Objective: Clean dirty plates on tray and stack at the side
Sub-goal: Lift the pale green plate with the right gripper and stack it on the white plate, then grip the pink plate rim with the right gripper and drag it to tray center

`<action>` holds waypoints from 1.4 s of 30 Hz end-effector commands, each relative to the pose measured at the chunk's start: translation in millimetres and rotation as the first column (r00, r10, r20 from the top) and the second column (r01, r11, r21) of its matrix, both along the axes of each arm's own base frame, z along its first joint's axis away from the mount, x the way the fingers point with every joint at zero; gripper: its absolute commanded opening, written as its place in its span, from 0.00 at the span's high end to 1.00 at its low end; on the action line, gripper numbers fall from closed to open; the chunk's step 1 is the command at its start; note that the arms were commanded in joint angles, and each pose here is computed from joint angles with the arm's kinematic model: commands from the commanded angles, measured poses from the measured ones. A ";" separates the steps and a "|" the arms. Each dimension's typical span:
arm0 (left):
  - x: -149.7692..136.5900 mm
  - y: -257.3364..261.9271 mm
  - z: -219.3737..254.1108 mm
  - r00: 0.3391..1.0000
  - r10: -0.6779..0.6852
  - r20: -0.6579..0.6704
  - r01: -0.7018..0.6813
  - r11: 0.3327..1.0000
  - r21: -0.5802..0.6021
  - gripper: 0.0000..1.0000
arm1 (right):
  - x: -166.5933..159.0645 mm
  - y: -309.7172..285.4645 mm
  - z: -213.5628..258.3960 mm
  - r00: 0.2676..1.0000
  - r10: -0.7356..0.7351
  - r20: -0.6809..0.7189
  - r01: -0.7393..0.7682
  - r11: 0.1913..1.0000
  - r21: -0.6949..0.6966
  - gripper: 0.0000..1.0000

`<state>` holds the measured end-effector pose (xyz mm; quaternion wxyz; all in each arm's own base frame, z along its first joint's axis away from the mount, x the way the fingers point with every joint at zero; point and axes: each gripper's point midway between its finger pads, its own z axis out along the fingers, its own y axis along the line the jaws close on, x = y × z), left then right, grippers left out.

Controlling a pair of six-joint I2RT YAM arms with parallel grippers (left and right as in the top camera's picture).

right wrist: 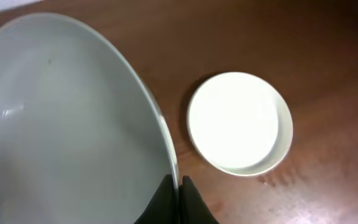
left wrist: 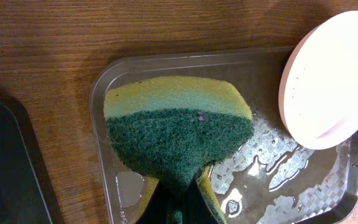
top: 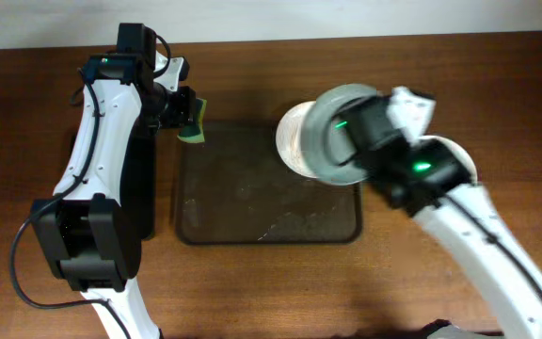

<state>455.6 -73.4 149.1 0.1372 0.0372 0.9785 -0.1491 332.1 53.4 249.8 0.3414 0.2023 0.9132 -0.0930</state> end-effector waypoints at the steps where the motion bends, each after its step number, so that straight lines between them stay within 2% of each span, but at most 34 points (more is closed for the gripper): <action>1: -0.3 -2.4 -1.4 1.000 -0.023 0.001 0.023 1.000 -0.009 1.00 | 3.6 -67.8 -13.5 0.991 -0.094 -0.094 0.107 0.983 0.150 0.96; 5: -0.3 -2.4 -1.4 1.000 -0.023 0.001 0.023 1.000 -0.009 0.99 | -6.8 -163.1 -58.8 0.938 -0.280 -0.203 0.320 0.925 0.205 0.96; 7: -0.2 -2.4 -1.4 1.000 -0.022 0.002 0.022 1.000 -0.009 0.99 | -16.8 -190.5 -87.8 0.898 -0.354 -0.260 0.408 0.891 0.198 0.96; 15: -0.2 -2.4 -1.4 1.000 -0.023 0.002 0.023 1.000 -0.009 1.00 | -26.4 -205.1 -171.4 0.843 -0.388 -0.373 0.476 0.860 0.183 0.96; 16: -0.2 -2.4 -1.4 1.000 -0.023 0.002 0.023 1.000 -0.009 1.00 | -25.7 -205.3 -178.6 0.841 -0.387 -0.378 0.477 0.859 0.183 0.93; 17: -0.2 -2.4 -1.4 1.000 -0.023 0.002 0.023 1.000 -0.009 1.00 | -26.8 -204.5 -185.0 0.834 -0.383 -0.396 0.480 0.858 0.181 0.52; 19: -0.2 -2.4 -1.4 1.000 -0.022 0.002 0.022 1.000 -0.009 1.00 | -25.1 -197.4 -187.4 0.841 -0.358 -0.406 0.469 0.856 0.216 0.29; 22: -0.2 -2.5 -1.3 1.000 -0.022 0.002 0.023 1.000 -0.009 0.99 | -1.1 -169.0 -160.3 0.922 -0.190 -0.337 0.317 0.871 0.375 0.28; 23: -0.2 -2.5 -1.3 1.000 -0.022 0.002 0.023 1.000 -0.009 1.00 | 13.6 -155.5 -133.2 0.952 -0.141 -0.273 0.249 0.874 0.417 0.28; 26: -0.1 -2.5 -1.3 1.000 -0.022 0.002 0.023 1.000 -0.009 1.00 | 52.4 -99.5 -83.7 0.992 0.013 -0.123 0.047 0.882 0.469 0.33; 28: -0.1 -2.5 -1.3 1.000 -0.022 0.002 0.023 1.000 -0.009 1.00 | 70.2 -59.6 -79.8 0.996 0.042 -0.077 -0.001 0.880 0.475 0.37; 29: -0.1 -2.5 -1.3 1.000 -0.022 0.002 0.023 1.000 -0.009 0.99 | 75.8 -45.4 -85.5 0.996 0.018 -0.084 0.023 0.884 0.466 0.39; 30: -0.2 -2.5 -1.3 1.000 -0.022 0.002 0.023 1.000 -0.009 1.00 | 78.1 -34.5 -94.2 0.995 -0.004 -0.104 0.051 0.891 0.452 0.45; 32: -0.3 -2.5 -1.4 1.000 -0.022 0.001 0.022 1.000 -0.009 1.00 | 78.4 -8.2 -125.9 0.982 -0.036 -0.183 0.115 0.890 0.441 0.49; 34: -0.3 -2.5 -1.4 1.000 -0.022 0.002 0.022 1.000 -0.009 0.99 | 77.9 13.2 -158.2 0.967 0.004 -0.253 0.108 0.898 0.427 0.54; 37: -0.3 -2.5 -1.4 1.000 -0.022 0.001 0.022 1.000 -0.009 1.00 | 71.3 25.5 -199.5 0.936 0.005 -0.351 0.144 0.906 0.398 0.57; 42: -0.2 -2.4 -1.4 1.000 -0.022 0.002 0.022 1.000 -0.009 1.00 | 61.4 44.4 -236.4 0.900 0.042 -0.435 0.148 0.907 0.394 0.68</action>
